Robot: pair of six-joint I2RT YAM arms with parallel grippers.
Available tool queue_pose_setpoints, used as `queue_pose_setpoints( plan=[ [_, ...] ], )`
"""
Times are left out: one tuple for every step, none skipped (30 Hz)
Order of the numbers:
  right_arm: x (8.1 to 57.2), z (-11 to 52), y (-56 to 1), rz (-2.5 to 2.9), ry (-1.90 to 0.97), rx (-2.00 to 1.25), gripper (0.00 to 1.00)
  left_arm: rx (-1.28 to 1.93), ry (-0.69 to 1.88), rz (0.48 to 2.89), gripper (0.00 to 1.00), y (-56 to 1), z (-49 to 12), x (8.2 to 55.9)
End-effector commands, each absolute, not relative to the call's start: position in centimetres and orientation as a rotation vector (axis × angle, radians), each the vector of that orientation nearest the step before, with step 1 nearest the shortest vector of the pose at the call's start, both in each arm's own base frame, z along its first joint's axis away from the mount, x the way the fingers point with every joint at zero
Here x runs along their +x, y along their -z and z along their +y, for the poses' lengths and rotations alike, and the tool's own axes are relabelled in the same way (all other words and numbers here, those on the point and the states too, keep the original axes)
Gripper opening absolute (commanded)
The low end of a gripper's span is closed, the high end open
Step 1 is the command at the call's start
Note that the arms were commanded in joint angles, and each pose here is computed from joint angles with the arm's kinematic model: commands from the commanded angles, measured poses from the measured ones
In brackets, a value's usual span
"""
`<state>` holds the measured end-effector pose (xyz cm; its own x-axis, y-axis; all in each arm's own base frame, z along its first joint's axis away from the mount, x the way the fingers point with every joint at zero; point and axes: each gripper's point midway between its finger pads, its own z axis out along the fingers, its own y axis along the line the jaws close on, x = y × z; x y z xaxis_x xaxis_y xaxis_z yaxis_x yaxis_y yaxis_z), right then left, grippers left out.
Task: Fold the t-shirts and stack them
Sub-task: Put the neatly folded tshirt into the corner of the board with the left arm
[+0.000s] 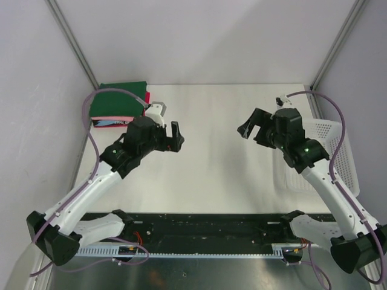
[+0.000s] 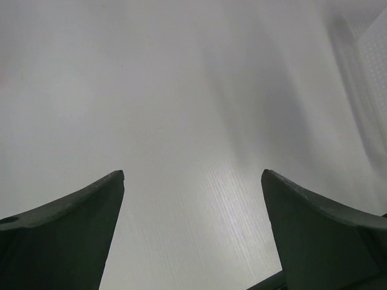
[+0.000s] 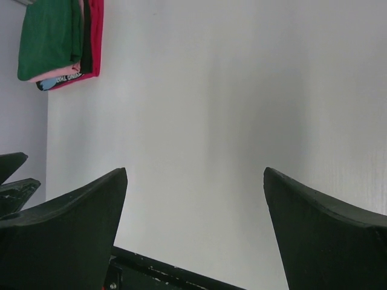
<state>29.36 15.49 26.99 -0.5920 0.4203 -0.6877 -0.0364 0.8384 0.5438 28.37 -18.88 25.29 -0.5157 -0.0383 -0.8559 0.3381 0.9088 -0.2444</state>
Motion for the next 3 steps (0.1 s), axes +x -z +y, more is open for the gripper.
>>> queue_pose_setpoints(
  plan=[
    [29.49,14.6,-27.37,2.083,-0.6,0.275,0.99,0.252,0.4,2.033,0.99,-24.73,-17.85,28.49],
    [29.56,14.56,-27.41,2.079,-0.595,0.272,0.99,0.248,0.397,2.029,0.99,-24.79,-17.68,28.42],
    [29.62,14.51,-27.37,2.078,-0.59,0.271,0.99,0.245,0.397,2.024,0.99,-24.84,-17.56,28.31]
  ],
)
